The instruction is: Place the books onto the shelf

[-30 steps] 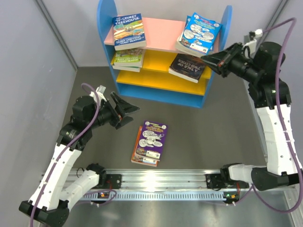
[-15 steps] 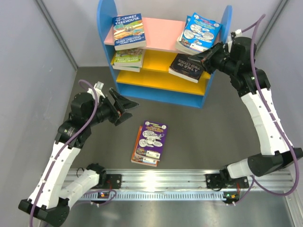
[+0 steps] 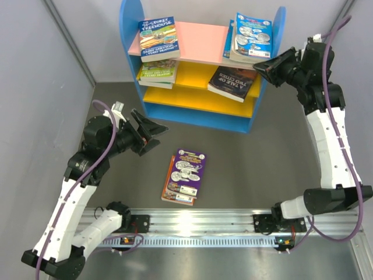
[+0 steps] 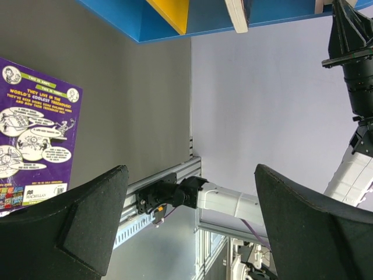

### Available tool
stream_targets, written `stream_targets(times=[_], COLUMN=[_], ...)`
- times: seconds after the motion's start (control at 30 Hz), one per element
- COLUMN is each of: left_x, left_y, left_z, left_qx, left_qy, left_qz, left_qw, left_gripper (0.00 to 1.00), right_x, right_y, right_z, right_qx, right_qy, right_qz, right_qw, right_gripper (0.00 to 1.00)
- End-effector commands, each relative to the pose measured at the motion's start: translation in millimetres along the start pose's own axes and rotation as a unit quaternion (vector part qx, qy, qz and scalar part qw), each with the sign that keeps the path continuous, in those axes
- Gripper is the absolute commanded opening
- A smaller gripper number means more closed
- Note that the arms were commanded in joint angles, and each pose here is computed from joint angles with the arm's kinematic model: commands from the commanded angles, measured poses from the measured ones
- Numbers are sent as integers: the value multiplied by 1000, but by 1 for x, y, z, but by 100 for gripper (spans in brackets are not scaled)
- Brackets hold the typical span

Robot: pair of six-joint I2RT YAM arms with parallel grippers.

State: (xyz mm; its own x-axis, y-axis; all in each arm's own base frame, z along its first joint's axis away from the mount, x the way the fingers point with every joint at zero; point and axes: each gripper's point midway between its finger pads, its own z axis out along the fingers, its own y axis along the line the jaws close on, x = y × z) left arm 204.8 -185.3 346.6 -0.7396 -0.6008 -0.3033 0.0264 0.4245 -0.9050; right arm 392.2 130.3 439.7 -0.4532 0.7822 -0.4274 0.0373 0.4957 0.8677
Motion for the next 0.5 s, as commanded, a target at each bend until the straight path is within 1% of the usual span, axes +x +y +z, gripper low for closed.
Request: stream_targets(times=[0.0, 0.07, 0.1, 0.13, 0.17, 0.2, 0.23, 0.3, 0.33, 0.37, 0.47], left_x=[-6, -7, -8, -8, -8, -9, -9, -10, -10, -11, -12], left_y=[-12, -12, -12, -12, -12, -12, -10, -11, -9, -11, -14], left_z=[-2, 3, 4, 7, 9, 10, 13, 16, 19, 21, 24], left_qx=[17, 16, 17, 18, 18, 19, 18, 21, 18, 22, 26], left_qy=[-9, -6, -6, -4, -2, -1, 1, 4, 7, 7, 14], left_qz=[15, 16, 16, 16, 16, 16, 15, 16, 13, 15, 16], left_qw=[1000, 1000, 1000, 1000, 1000, 1000, 1000, 1000, 1000, 1000, 999], left_gripper=[94, 94, 94, 94, 94, 94, 94, 94, 94, 93, 93], right_x=[8, 26, 47, 64, 75, 96, 111, 128, 137, 139, 144], right_y=[42, 50, 70, 67, 74, 87, 78, 75, 64, 60, 54], right_z=[-33, -38, -58, -58, -66, -83, -80, -81, -73, -68, -41], right_qx=[-78, -111, -155, -163, -182, -210, -206, -208, -194, -187, -137], right_qy=[8, 23, 43, 58, 62, 75, 87, 90, 97, 92, 51], right_qz=[-42, -62, -81, -98, -112, -124, -129, -132, -129, -127, -130], right_qw=[996, 992, 984, 980, 975, 967, 966, 965, 968, 970, 981], right_gripper=[0, 0, 0, 0, 0, 0, 0, 0, 0, 0, 0])
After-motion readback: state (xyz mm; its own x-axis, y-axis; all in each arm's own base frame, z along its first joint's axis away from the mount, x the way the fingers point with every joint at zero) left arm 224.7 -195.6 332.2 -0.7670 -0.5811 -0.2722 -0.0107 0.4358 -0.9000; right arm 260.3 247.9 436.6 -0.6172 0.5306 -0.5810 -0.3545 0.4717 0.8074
